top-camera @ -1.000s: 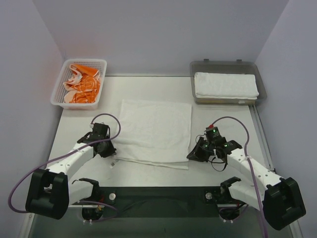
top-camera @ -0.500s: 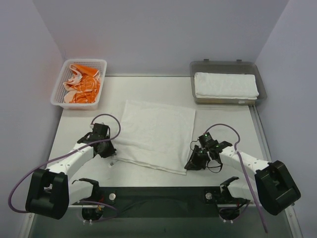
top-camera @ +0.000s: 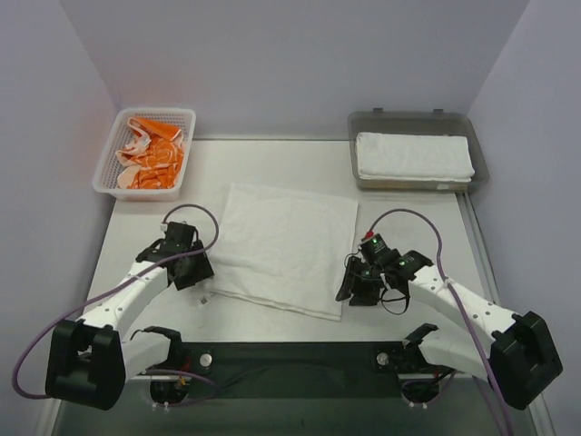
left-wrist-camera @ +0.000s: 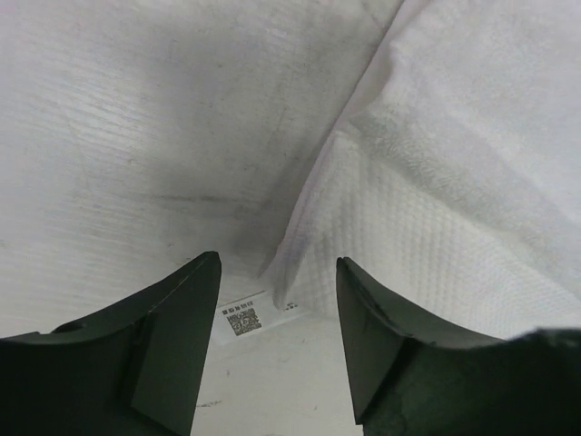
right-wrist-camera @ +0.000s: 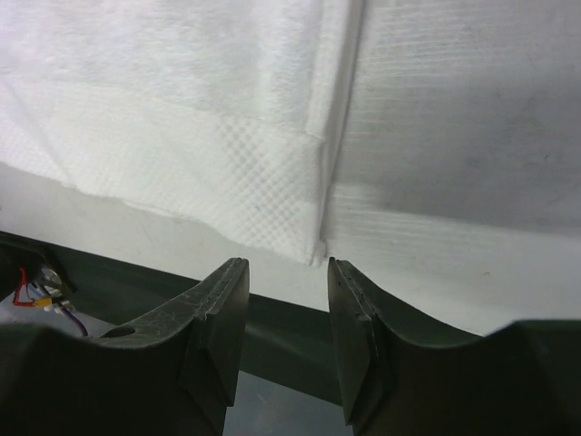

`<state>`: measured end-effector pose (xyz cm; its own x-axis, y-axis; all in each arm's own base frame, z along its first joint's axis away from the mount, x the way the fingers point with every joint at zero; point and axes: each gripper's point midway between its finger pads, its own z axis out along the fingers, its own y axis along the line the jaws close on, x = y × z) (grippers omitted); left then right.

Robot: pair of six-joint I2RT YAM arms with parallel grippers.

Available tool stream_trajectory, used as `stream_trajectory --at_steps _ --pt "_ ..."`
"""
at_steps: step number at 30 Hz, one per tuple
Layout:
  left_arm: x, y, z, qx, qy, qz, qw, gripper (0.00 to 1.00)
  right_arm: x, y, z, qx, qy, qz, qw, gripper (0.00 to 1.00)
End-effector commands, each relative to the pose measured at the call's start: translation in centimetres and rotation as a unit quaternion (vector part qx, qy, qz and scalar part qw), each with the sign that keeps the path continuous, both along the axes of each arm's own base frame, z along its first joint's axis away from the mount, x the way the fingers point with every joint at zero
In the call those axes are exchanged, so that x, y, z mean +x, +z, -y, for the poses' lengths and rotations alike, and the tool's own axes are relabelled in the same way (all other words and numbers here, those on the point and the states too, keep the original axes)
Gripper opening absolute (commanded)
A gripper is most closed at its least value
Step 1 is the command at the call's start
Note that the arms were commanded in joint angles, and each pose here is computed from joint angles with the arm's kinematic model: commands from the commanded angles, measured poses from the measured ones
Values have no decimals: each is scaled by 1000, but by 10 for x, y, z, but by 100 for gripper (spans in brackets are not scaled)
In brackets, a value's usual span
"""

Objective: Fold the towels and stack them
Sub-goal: Fold the towel

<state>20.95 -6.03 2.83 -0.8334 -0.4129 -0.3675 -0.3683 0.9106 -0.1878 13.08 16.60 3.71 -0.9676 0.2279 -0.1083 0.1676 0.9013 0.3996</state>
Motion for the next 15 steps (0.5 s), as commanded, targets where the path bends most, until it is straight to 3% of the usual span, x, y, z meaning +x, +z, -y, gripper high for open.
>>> stream_trajectory --at_steps 1,6,9,11,15 --pt "18 40 -8 23 -8 53 998 65 3 23 7 -32 19 30 999 40" --pt "20 75 0 8 -28 90 996 65 12 36 1 -25 14 57 998 37" --pt "19 80 20 -16 -49 96 994 58 16 34 -11 -4 18 53 998 29" --pt "19 76 32 -25 -57 92 994 49 15 29 -18 7 19 43 999 24" --pt "15 46 50 -38 -75 62 995 43 9 0 -28 21 25 3 999 22"
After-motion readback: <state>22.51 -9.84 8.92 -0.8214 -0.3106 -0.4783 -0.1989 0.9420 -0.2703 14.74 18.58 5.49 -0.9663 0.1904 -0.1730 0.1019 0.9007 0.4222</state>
